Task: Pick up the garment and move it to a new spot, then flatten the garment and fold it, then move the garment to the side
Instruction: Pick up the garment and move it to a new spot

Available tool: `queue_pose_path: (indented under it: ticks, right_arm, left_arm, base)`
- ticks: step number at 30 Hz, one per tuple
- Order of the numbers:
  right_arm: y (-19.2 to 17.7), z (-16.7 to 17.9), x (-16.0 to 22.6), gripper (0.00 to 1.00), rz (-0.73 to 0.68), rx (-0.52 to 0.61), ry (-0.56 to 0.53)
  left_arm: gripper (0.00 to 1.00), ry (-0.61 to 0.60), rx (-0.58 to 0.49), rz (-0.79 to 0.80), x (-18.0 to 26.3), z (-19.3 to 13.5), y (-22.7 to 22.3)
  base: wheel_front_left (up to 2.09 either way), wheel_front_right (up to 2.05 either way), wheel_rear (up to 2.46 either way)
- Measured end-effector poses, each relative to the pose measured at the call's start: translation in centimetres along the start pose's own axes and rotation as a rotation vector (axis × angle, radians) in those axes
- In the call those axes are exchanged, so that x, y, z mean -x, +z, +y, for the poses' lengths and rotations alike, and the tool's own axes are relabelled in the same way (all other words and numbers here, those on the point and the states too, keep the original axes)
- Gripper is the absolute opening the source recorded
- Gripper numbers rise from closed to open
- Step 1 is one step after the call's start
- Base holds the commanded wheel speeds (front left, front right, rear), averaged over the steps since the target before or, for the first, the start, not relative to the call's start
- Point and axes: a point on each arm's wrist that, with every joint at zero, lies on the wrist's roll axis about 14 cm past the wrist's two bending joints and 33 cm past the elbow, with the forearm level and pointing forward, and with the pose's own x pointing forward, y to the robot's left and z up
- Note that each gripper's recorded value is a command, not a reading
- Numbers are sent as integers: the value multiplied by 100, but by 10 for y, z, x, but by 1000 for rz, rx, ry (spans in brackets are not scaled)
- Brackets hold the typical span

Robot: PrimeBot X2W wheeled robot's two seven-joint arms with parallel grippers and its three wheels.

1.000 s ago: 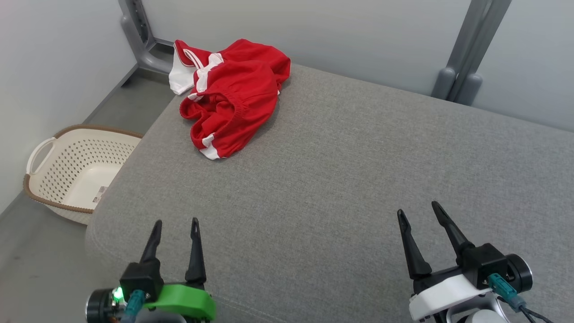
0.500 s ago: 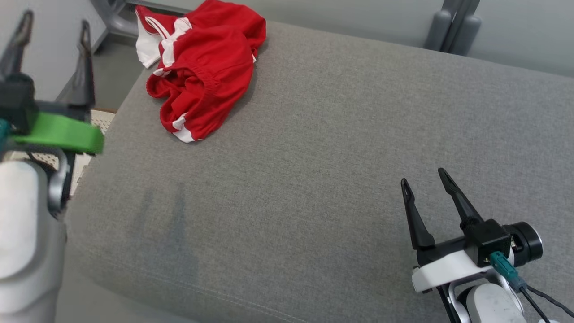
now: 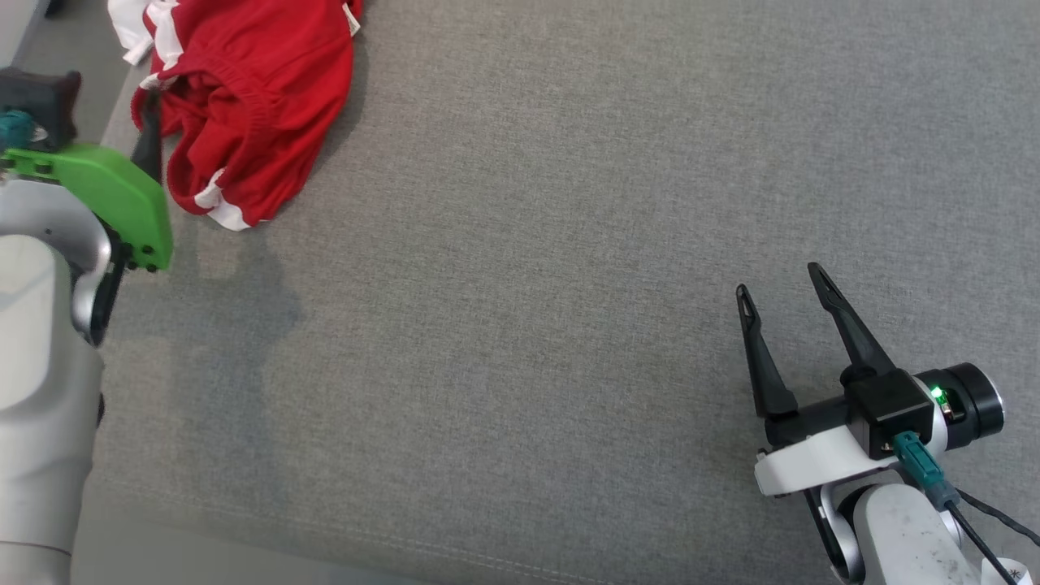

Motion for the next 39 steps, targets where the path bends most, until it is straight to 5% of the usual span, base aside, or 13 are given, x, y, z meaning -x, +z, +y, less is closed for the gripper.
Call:
queue_pose_path:
  ticks: [4,12,13,16,18,29,39]
  right_arm:
    - [-16,-7,2,100,37,-6,-17]
    - [-32,-10,4,100,75,-18,-24]
    - [-32,-10,5,100,76,-18,-26]
    - [-34,-12,5,100,79,-19,-30]
    - [-34,-13,6,100,81,-19,-33]
    - [-18,-17,9,100,48,-32,-54]
    - [23,-26,26,100,-37,-55,-106]
  left_arm:
    - [100,-115,26,155,-10,-43,-46]
    - [100,-145,49,348,-8,-50,-106]
    - [93,-142,51,359,-7,-50,-110]
    - [24,-131,68,364,-10,-48,-115]
    - [0,-130,71,356,-12,-50,-114]
    - [0,-130,71,199,-23,-46,-68]
    - [0,-239,174,-64,-8,-68,52]
  base:
    - [0,0,0]
    - [0,0,0]
    - [0,0,0]
    - [0,0,0]
    - [0,0,0]
    - [0,0,0]
    - [0,0,0]
